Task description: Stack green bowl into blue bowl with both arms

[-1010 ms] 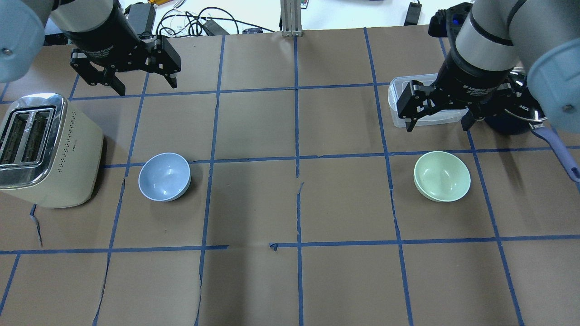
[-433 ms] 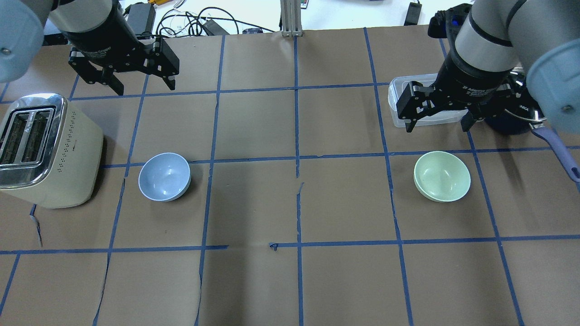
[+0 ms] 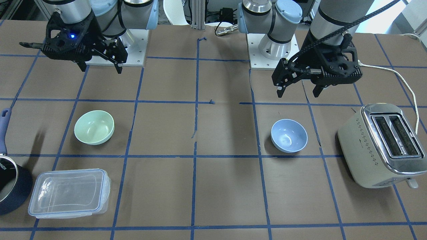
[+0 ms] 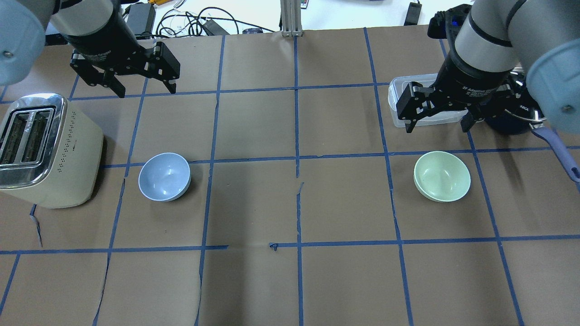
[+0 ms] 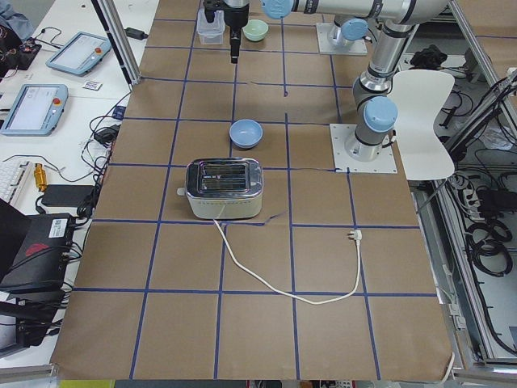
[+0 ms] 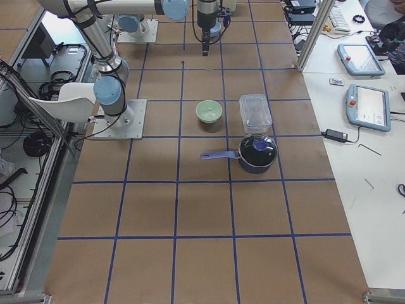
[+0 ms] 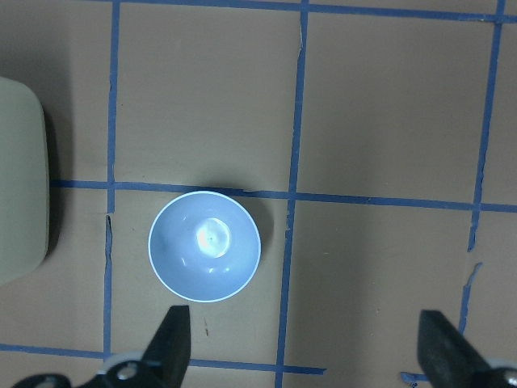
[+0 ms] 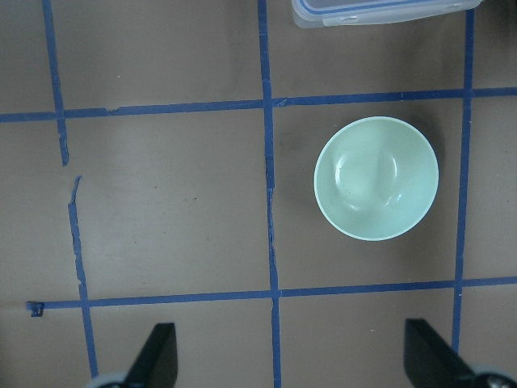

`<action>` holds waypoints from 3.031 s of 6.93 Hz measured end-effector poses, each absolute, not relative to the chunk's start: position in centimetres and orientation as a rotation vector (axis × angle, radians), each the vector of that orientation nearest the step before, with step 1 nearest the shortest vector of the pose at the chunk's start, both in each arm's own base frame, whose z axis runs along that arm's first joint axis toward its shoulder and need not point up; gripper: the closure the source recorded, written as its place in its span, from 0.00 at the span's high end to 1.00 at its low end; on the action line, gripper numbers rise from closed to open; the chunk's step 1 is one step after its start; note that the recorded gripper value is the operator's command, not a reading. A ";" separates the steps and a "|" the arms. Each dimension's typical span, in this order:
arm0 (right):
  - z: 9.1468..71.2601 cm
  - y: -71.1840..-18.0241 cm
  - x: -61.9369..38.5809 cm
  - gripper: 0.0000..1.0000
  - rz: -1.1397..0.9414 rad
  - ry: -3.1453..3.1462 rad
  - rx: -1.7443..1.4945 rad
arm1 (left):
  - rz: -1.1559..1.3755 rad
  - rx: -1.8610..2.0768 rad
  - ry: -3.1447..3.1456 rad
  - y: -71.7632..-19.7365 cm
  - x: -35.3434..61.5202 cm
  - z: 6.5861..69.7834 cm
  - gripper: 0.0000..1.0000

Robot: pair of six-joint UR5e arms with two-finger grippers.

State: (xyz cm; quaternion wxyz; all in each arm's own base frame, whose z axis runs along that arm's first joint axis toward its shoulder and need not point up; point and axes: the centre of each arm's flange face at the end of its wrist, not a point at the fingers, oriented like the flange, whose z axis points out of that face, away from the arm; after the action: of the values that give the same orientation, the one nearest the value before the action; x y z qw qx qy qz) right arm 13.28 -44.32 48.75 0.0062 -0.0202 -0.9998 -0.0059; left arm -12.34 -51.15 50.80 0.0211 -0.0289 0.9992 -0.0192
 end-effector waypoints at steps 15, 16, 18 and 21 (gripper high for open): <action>45.8 -48.0 11.4 1.00 -0.003 -3.116 -0.093 | 0.017 -0.071 3.106 -48.3 1.1 24.2 0.45; 43.9 -49.5 10.8 0.99 -0.038 -3.113 -0.111 | 0.049 -0.067 3.112 -48.4 1.3 22.7 0.38; 38.3 -50.7 8.5 1.00 -0.120 -3.115 -0.189 | 0.087 -0.042 3.126 -48.5 2.4 21.2 0.08; 29.3 -49.6 7.4 1.00 -0.081 -3.116 -0.214 | 0.046 -0.010 3.190 -49.3 2.5 21.4 0.07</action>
State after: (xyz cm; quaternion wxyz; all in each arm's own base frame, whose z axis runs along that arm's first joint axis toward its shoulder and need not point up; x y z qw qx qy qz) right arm 7.42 -49.62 29.30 0.0085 -0.0685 -0.9973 -0.0260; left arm 2.50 -49.33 21.36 -0.0244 -0.0030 0.9996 0.0144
